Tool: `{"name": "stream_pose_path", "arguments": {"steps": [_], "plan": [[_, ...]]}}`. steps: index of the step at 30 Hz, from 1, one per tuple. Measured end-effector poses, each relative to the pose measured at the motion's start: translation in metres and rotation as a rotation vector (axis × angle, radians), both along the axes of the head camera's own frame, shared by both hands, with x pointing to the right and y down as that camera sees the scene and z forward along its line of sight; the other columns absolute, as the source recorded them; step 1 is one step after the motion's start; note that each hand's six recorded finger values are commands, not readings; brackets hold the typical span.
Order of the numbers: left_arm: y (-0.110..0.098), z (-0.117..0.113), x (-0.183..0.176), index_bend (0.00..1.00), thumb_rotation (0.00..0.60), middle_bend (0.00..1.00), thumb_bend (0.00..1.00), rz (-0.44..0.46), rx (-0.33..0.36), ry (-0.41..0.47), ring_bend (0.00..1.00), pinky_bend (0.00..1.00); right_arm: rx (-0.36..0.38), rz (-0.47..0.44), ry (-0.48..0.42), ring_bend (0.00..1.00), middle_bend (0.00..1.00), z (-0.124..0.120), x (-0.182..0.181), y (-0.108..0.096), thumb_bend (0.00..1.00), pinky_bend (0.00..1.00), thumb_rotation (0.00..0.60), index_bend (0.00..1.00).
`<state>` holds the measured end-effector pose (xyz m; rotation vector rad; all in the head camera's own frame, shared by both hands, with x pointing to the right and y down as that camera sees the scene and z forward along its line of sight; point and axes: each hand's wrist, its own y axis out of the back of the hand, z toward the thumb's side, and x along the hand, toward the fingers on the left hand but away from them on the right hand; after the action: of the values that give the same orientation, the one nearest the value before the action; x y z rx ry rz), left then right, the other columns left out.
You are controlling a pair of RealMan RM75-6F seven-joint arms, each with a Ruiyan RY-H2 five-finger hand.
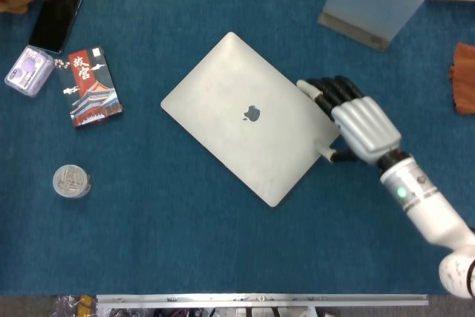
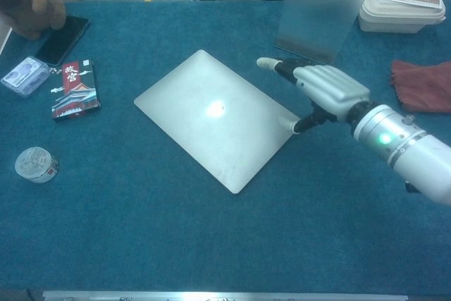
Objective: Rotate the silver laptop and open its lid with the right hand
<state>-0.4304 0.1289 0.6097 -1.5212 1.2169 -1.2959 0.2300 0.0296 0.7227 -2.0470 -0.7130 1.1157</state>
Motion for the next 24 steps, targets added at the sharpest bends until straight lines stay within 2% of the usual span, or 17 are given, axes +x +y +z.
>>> {"name": "stream_pose_path", "arguments": {"steps": [4, 12, 16, 19, 24], "plan": [[0.002, -0.001, -0.001, 0.05, 0.6, 0.07, 0.32, -0.004, -0.005, -0.003, 0.05, 0.0, -0.07, 0.048, -0.06, 0.01, 0.12, -0.005, -0.008, -0.018, 0.58, 0.04, 0.562, 0.0], [0.007, -0.002, -0.006, 0.05, 0.6, 0.07, 0.32, -0.02, -0.007, -0.006, 0.05, 0.0, -0.164, 0.116, -0.136, 0.01, 0.29, -0.007, -0.033, -0.047, 0.61, 0.04, 0.549, 0.0], [0.009, -0.002, -0.009, 0.05, 0.6, 0.07, 0.32, -0.026, -0.009, -0.009, 0.05, 0.0, -0.183, 0.135, -0.154, 0.01, 0.32, -0.005, -0.048, -0.058, 0.61, 0.04, 0.452, 0.0], [0.01, -0.002, -0.01, 0.05, 0.6, 0.07, 0.32, -0.033, -0.01, -0.009, 0.05, 0.0, -0.184, 0.134, -0.136, 0.01, 0.32, -0.002, -0.056, -0.065, 0.6, 0.04, 0.412, 0.0], [0.011, -0.003, -0.011, 0.05, 0.6, 0.07, 0.32, -0.039, -0.007, -0.005, 0.05, 0.0, -0.121, 0.096, -0.054, 0.01, 0.31, 0.004, -0.069, -0.075, 0.59, 0.04, 0.369, 0.0]]}}
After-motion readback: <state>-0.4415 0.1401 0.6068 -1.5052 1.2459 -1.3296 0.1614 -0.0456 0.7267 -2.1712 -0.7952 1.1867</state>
